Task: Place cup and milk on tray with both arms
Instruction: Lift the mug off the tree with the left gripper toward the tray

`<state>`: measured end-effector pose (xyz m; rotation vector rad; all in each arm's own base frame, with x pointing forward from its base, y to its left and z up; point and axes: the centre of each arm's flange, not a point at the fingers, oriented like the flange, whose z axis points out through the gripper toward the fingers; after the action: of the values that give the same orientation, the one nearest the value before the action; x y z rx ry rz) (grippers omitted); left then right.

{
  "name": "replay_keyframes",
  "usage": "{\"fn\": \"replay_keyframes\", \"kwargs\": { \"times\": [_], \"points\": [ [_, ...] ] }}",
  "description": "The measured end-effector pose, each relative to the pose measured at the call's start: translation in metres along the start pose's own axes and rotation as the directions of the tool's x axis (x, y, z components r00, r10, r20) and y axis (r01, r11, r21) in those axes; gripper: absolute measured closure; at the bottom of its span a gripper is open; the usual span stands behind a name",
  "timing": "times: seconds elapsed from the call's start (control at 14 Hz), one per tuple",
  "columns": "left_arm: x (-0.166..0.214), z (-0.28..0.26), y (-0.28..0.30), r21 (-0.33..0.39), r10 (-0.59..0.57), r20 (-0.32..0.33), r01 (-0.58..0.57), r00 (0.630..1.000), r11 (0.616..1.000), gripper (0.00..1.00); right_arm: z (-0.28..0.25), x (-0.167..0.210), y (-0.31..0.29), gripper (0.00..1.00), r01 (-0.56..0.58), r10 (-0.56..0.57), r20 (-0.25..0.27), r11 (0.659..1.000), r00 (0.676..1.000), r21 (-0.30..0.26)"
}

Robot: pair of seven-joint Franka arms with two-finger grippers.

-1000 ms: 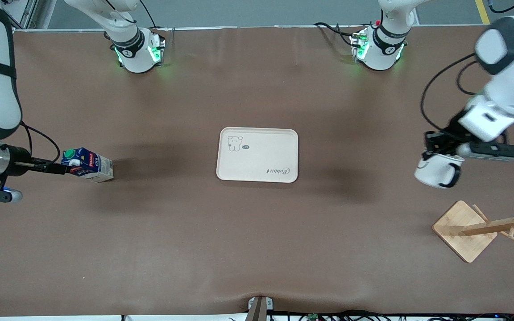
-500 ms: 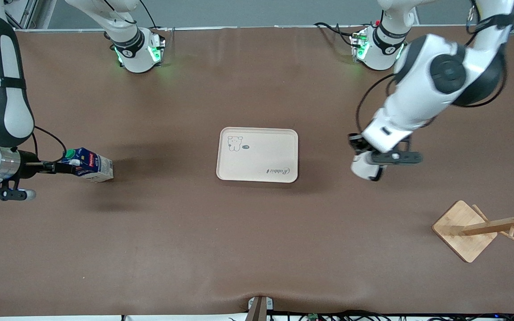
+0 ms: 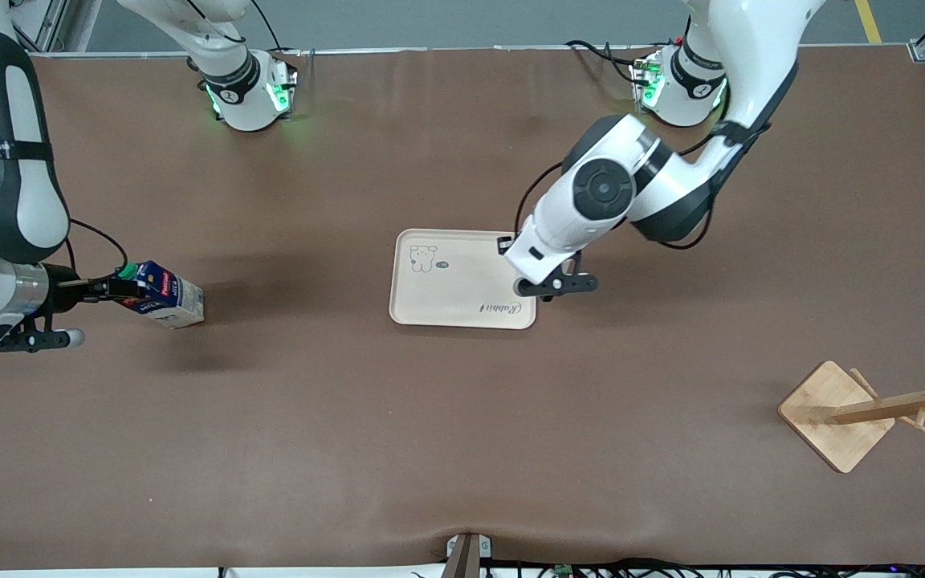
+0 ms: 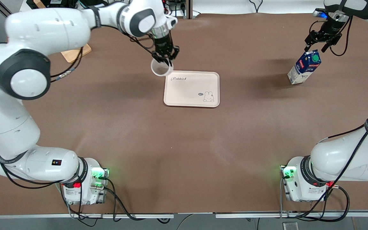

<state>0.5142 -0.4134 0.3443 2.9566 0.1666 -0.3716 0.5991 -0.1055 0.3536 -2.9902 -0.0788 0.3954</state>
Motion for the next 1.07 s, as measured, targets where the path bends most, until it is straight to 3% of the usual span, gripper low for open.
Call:
{"fn": "replay_keyframes", "kwargs": {
  "times": [0.5,0.93,1.0,1.07],
  "points": [
    [-0.007,0.098,0.017,0.052,-0.043,0.163,0.035,0.986,0.998,0.91,0.002,-0.002,0.0,0.0,0.013,-0.012,-0.019,0.997,1.0,0.071],
    [-0.003,0.118,0.016,0.098,-0.07,0.168,0.054,0.983,0.994,0.91,-0.005,-0.002,-0.003,0.0,0.03,-0.027,-0.036,0.997,0.999,0.078],
    [-0.001,0.121,0.015,0.108,-0.076,0.162,0.058,0.984,0.992,0.86,0.002,-0.004,0.0,0.0,0.049,-0.048,-0.024,0.995,0.999,0.082],
    [0.002,0.124,0.011,0.118,-0.083,0.158,0.065,0.984,0.991,0.76,0.011,-0.008,0.005,0.0,0.071,-0.07,-0.01,0.993,0.997,0.09]
  ]
}}
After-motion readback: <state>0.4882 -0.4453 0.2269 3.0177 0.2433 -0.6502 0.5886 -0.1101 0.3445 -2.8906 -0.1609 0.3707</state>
